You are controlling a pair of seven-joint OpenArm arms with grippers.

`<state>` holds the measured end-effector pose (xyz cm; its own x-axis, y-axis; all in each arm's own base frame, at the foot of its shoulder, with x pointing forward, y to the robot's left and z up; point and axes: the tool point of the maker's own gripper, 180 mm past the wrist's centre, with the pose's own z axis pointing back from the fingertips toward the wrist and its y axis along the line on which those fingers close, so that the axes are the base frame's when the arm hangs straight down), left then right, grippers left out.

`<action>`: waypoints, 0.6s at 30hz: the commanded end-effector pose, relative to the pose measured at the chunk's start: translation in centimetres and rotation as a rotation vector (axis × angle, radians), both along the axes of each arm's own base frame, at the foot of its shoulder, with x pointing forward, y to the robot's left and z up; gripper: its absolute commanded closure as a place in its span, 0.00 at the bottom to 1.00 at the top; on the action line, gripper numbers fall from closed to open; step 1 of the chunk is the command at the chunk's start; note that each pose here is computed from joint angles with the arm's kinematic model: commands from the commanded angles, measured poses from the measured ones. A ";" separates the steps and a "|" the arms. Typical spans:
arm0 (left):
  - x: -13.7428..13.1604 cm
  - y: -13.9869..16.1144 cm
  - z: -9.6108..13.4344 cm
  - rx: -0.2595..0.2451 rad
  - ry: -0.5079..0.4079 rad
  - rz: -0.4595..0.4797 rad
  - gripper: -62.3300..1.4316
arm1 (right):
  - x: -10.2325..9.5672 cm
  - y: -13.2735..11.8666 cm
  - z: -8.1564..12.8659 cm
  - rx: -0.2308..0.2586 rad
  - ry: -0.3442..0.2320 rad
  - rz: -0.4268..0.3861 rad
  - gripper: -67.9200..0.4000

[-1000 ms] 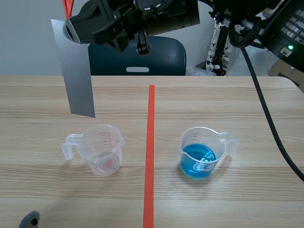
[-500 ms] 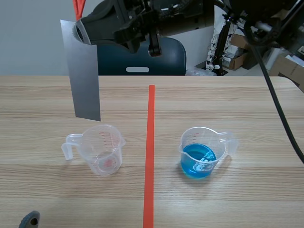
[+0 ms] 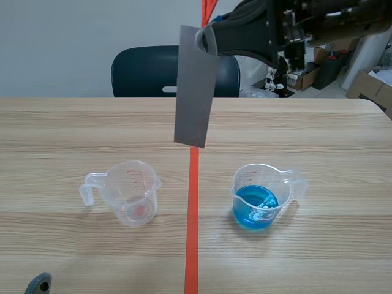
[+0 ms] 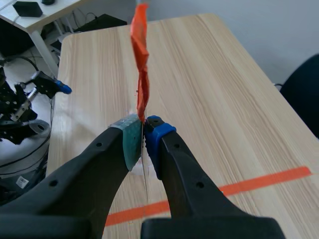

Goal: Do the redox reaction experiment. move the plate over the blue solution

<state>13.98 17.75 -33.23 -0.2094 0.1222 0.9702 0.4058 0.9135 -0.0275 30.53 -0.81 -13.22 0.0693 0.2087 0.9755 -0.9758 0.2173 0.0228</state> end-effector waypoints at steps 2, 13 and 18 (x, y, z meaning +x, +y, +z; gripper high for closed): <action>0.0 0.9 0.6 0.023 -0.016 -0.015 0.07 | 0.6 -2.1 1.5 0.017 -0.033 -0.045 0.99; 1.6 2.8 8.1 0.076 -0.138 -0.106 0.29 | 1.1 -9.7 1.1 -0.081 -0.096 -0.201 0.99; 2.0 0.8 10.6 0.157 -0.138 -0.285 0.61 | 0.2 -10.9 0.4 -0.083 -0.126 -0.204 0.99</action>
